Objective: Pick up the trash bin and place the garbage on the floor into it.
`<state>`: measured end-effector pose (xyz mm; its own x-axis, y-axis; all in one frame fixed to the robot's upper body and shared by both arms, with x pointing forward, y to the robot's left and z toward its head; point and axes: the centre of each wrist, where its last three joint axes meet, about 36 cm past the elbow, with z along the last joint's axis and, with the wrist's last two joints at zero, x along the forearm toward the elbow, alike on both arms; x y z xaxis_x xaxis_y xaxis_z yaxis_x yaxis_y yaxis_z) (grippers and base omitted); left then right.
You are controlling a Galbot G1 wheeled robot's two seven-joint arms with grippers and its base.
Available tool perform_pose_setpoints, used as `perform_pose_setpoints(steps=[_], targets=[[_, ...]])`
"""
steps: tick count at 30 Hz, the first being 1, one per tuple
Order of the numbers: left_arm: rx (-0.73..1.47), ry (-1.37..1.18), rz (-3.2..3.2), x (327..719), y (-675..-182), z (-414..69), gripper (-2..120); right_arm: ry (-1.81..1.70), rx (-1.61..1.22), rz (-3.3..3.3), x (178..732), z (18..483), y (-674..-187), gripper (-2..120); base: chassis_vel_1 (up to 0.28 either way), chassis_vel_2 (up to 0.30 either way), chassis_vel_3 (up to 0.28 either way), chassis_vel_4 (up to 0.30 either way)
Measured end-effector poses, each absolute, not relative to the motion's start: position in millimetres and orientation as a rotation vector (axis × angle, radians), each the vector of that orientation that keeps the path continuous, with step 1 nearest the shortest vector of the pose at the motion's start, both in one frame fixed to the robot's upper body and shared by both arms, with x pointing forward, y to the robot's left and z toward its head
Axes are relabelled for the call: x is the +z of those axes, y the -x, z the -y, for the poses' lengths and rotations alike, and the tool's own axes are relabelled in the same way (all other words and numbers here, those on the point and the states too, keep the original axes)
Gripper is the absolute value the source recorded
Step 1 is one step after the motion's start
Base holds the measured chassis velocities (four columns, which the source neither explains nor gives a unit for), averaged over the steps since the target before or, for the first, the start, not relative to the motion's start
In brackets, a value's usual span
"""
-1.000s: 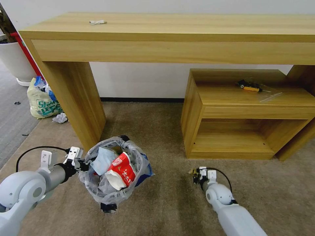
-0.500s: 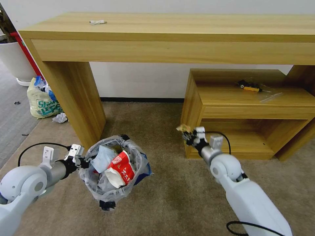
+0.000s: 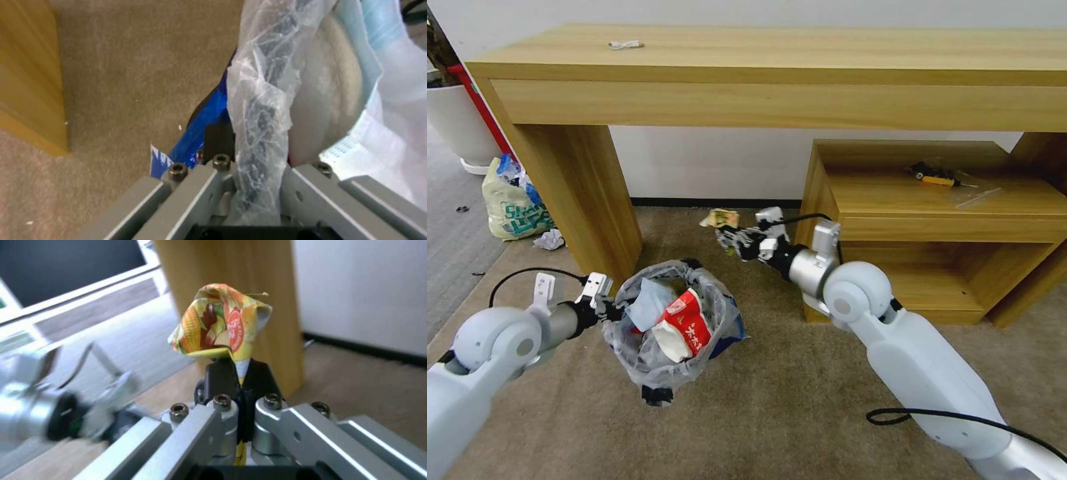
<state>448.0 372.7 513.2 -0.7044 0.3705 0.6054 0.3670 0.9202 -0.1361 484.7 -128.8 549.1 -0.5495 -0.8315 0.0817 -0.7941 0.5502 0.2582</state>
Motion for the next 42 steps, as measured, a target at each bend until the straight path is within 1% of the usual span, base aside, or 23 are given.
perform_pose_setpoints(steps=[4, 7, 12, 23, 28, 31, 32, 34, 35, 38, 39, 40, 42], targets=[[0.017, 0.544, 2.410, 512, -456, -366, 0, -1.399, -0.247, 2.511, 542, 120, -480, 0, 0.000, 0.000, 0.000, 0.000], [0.018, 0.563, 2.401, 511, -462, -359, 0, -1.418, -0.189, 2.431, 536, 101, -478, 0, 0.000, 0.000, 0.000, 0.000], [0.017, 0.566, 2.401, 512, -463, -358, 0, -1.402, -0.132, 2.382, 535, 87, -478, 0, 0.000, 0.000, 0.000, 0.000], [0.007, 0.560, 2.414, 520, -446, -363, 0, -1.272, -0.076, 2.350, 526, 58, -479, 0, 0.000, 0.000, 0.000, 0.000], [0.005, 0.558, 2.416, 521, -441, -365, 0, -1.263, -0.069, 2.339, 526, 57, -479, 0, 0.000, 0.000, 0.000, 0.000], [0.004, 0.549, 2.417, 521, -436, -367, 0, -1.242, -0.055, 2.345, 527, 59, -476, 14, 0.000, 0.000, 0.000, 0.000], [0.004, 0.549, 2.417, 521, -436, -367, 0, -1.242, -0.055, 2.345, 527, 59, -476, 14, 0.000, 0.000, 0.000, 0.000], [0.003, 0.547, 2.416, 520, -434, -367, 0, -1.228, -0.054, 2.355, 529, 58, -473, 23, 0.000, 0.000, 0.000, 0.000], [0.003, 0.547, 2.416, 520, -434, -367, 0, -1.228, -0.054, 2.355, 529, 58, -473, 23, 0.000, 0.000, 0.000, 0.000], [0.003, 0.544, 2.418, 521, -434, -368, 0, -1.233, -0.061, 2.368, 532, 56, -471, 38, 0.000, 0.000, 0.000, 0.000], [0.003, 0.544, 2.418, 521, -434, -368, 0, -1.233, -0.061, 2.368, 532, 56, -471, 38, 0.000, 0.000, 0.000, 0.000], [0.004, 0.543, 2.419, 521, -434, -368, 0, -1.235, -0.064, 2.374, 533, 56, -470, 45, 0.000, 0.000, 0.000, 0.000], [0.005, 0.541, 2.419, 520, -435, -368, 0, -1.236, -0.065, 2.382, 534, 56, -469, 53, 0.000, 0.000, 0.000, 0.000]])
